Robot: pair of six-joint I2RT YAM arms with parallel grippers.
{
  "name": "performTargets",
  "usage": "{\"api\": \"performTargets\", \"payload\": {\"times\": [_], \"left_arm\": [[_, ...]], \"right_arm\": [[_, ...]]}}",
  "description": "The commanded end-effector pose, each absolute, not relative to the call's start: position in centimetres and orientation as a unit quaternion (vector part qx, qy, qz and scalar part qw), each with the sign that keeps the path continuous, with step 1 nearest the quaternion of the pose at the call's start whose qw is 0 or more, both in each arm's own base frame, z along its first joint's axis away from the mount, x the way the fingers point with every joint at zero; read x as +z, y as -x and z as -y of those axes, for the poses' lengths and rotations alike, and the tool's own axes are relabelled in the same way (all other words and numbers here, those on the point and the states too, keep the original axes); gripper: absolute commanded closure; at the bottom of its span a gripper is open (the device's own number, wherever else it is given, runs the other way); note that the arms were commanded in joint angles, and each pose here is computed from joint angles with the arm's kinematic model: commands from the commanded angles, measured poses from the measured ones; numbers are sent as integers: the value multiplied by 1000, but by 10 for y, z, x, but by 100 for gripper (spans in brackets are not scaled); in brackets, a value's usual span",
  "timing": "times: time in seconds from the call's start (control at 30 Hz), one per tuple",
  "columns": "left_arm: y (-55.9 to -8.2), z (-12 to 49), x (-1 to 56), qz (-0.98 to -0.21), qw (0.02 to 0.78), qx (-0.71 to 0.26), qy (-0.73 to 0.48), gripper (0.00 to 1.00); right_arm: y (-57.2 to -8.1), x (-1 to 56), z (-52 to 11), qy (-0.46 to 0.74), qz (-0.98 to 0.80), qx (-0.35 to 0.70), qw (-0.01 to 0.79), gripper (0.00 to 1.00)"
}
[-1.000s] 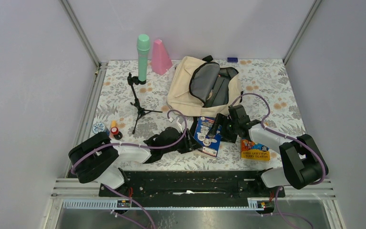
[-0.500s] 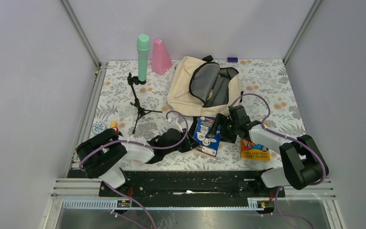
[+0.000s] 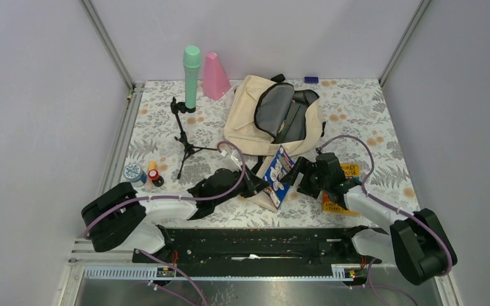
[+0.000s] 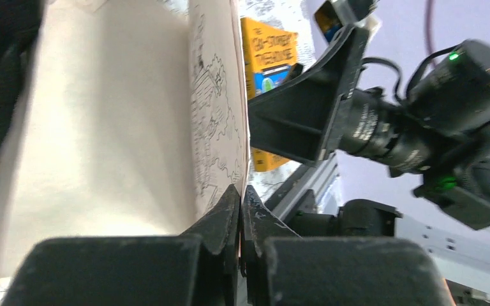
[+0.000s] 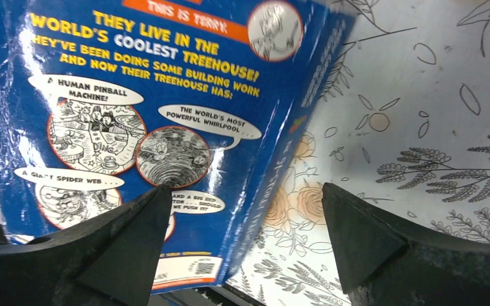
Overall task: Pack the student bag
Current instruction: Pick up the book from the center of the board.
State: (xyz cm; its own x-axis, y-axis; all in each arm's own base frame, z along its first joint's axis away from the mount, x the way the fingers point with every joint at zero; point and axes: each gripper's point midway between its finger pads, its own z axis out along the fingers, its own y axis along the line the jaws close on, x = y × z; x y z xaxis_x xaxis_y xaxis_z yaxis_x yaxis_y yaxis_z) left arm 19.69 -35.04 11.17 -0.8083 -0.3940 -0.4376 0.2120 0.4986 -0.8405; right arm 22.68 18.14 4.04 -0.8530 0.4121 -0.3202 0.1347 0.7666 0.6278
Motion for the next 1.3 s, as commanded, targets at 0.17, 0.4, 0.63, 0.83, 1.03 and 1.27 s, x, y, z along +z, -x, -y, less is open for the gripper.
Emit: {"api": "performTargets", "payload": {"times": [0.17,0.4,0.63,0.83,1.03,1.27], "left_arm": [[-207,359,214,-717,370,-588,51,100],[-209,356,241,-695,393,-600,51,100],[-210,354,266,-674,409,-613,50,100],[-209,352,267,-674,409,-613,51,100],[-208,352,270,-670,410,-617,51,100],[-206,354,269,-670,404,-621,46,100]], "right_arm": [[-239,99,-196,-189,-826,428,313,5],[-232,107,-188,-253,-800,448,309,5],[-229,100,-191,-280,-795,458,282,5],[-239,114,-201,-273,-773,494,289,7],[-252,123,-212,-273,-763,514,280,14],[-260,124,-219,-277,-752,533,273,43]]}}
